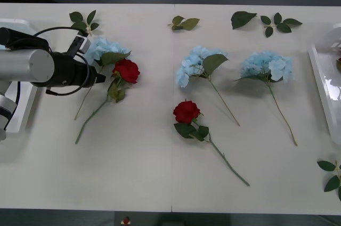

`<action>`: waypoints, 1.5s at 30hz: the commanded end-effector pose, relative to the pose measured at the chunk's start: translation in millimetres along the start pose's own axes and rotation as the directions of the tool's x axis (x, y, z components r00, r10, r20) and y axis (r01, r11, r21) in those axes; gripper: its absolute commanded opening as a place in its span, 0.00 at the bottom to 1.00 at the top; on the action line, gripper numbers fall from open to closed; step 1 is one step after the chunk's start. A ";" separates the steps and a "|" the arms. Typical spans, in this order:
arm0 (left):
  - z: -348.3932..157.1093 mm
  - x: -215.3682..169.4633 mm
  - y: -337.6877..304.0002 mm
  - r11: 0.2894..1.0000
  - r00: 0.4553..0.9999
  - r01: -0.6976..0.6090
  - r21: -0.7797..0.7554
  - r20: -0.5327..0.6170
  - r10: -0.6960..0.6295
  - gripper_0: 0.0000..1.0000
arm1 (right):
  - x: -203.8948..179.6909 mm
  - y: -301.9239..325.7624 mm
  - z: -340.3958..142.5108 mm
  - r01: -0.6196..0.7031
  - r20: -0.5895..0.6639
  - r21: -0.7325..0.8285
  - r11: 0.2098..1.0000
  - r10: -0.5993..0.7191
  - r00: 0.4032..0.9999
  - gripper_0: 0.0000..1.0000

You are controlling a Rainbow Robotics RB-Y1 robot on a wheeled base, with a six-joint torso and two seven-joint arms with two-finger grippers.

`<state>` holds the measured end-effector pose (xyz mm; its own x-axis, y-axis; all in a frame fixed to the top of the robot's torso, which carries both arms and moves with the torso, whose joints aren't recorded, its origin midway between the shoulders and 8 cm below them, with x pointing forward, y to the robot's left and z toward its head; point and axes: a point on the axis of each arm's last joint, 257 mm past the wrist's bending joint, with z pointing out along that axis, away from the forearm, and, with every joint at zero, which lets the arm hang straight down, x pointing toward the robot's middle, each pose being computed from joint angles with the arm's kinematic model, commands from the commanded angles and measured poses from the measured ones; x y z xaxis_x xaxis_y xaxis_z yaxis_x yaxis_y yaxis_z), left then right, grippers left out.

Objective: Put the red flowers into the right box and the blue flowers into the left box

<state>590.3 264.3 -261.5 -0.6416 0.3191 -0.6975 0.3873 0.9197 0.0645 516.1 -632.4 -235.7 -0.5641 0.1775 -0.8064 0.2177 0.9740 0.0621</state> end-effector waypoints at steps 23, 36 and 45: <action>14.5 -13.4 1.1 0.998 0.998 0.050 -0.039 0.048 -0.048 0.00 | -25.5 243.3 -50.5 0.055 -0.164 -0.459 0.887 -0.146 0.976 0.91; -78.2 -82.0 28.1 0.988 0.983 0.133 0.083 0.115 -0.142 0.00 | 49.0 288.3 -56.9 0.149 -0.358 -0.351 0.925 -0.279 0.891 0.91; -191.0 -104.4 143.1 0.985 0.973 0.150 -0.083 0.190 -0.132 0.00 | 62.6 300.5 -19.8 0.218 -0.339 -0.300 0.929 -0.317 0.886 0.91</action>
<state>586.0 364.2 -97.1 -0.5919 0.1337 -0.7948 0.2934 0.9542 -0.0580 508.9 -331.3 -273.1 -0.8624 -0.1096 -0.4942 -0.1654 0.9837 0.0704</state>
